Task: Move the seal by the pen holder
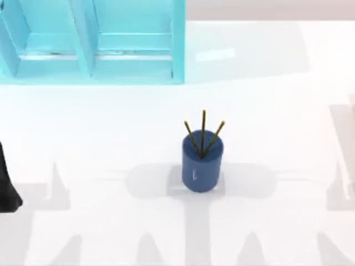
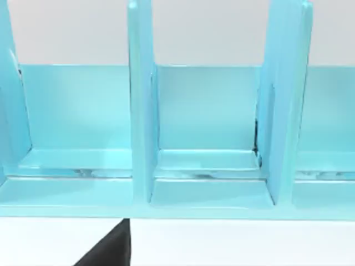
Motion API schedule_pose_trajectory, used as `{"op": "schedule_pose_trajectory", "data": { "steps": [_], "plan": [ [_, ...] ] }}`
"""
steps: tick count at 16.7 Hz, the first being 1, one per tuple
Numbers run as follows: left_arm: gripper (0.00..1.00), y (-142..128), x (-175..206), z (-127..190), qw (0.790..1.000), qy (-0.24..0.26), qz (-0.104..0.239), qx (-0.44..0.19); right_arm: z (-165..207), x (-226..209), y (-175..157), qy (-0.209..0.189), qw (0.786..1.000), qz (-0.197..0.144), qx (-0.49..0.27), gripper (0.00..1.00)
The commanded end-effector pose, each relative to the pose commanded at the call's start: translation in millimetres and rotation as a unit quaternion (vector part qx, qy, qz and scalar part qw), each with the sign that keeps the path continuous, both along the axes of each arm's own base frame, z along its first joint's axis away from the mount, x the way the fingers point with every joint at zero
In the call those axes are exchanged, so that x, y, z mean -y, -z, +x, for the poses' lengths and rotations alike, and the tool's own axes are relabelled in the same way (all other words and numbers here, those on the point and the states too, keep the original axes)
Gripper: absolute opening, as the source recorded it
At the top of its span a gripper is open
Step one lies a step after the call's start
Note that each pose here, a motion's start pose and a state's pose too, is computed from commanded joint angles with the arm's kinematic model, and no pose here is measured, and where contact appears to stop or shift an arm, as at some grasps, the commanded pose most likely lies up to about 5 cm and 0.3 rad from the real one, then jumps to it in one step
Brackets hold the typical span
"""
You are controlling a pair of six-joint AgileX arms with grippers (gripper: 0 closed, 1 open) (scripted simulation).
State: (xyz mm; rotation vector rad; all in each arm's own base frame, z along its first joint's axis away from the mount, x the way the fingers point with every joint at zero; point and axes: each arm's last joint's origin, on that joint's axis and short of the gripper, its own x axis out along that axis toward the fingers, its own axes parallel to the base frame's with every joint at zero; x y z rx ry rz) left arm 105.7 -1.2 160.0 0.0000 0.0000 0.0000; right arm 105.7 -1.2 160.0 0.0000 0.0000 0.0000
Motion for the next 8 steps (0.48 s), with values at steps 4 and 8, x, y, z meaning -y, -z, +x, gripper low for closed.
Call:
{"op": "schedule_pose_trajectory", "data": {
  "steps": [4,8],
  "plan": [
    [1.0,-5.7,-0.9,0.1,1.0,-0.005,0.004,-0.015,0.0,0.0,0.0,0.0,1.0,0.0,0.0,1.0],
    [1.0,-38.1,-5.2,4.6,0.995,-0.021,0.02,-0.1,0.0,0.0,0.0,0.0,1.0,0.0,0.0,1.0]
  ]
}}
